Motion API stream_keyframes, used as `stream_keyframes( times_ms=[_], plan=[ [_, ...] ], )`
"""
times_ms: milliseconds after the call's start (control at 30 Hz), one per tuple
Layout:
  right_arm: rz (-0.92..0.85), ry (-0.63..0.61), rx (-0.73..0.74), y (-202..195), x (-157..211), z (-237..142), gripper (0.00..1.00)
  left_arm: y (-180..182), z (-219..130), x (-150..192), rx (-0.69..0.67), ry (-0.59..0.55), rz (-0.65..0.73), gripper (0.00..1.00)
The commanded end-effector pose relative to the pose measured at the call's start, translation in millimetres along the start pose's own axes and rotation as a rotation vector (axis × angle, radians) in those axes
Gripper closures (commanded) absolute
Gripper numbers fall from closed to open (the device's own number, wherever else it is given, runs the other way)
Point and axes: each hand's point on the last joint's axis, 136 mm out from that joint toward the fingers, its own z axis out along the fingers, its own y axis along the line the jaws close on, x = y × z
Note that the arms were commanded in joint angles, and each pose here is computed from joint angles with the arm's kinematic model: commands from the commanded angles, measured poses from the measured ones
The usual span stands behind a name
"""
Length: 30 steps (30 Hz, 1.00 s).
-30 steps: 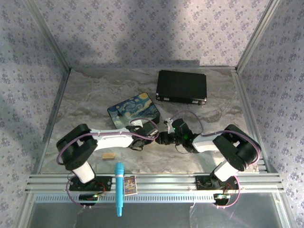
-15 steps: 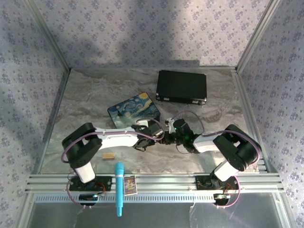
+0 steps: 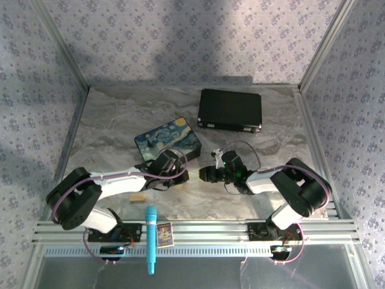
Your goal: Unlock the padlock with the key
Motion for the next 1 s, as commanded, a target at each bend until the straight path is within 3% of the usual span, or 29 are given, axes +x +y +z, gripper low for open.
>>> stream_keyframes(
  times_ms=[0, 300, 400, 600, 767, 967],
  plan=[
    [0.022, 0.006, 0.004, -4.6, 3.5, -0.2, 0.58, 27.7, -10.7, 4.0, -0.246, 0.069, 0.051, 0.85],
    [0.006, -0.004, 0.059, -8.6, -1.5, -7.7, 0.58, 86.4, -70.3, -20.2, -0.965, 0.003, 0.205, 0.73],
    [-0.006, -0.004, 0.062, -4.7, -6.2, -10.3, 0.58, 97.7, -73.8, -21.2, -1.131, -0.008, 0.235, 0.71],
    [-0.028, -0.002, 0.083, -4.7, -11.1, -16.3, 0.58, 75.7, -64.7, -21.4, -1.201, -0.113, 0.319, 0.64],
    [0.002, -0.024, 0.1, -12.4, -13.1, -20.3, 0.58, 58.3, -53.2, -12.2, -1.233, -0.149, 0.369, 0.52],
    [0.015, -0.033, 0.111, -15.8, -14.1, -20.8, 0.58, 50.9, -49.6, -1.5, -1.217, -0.143, 0.391, 0.49]
  ],
)
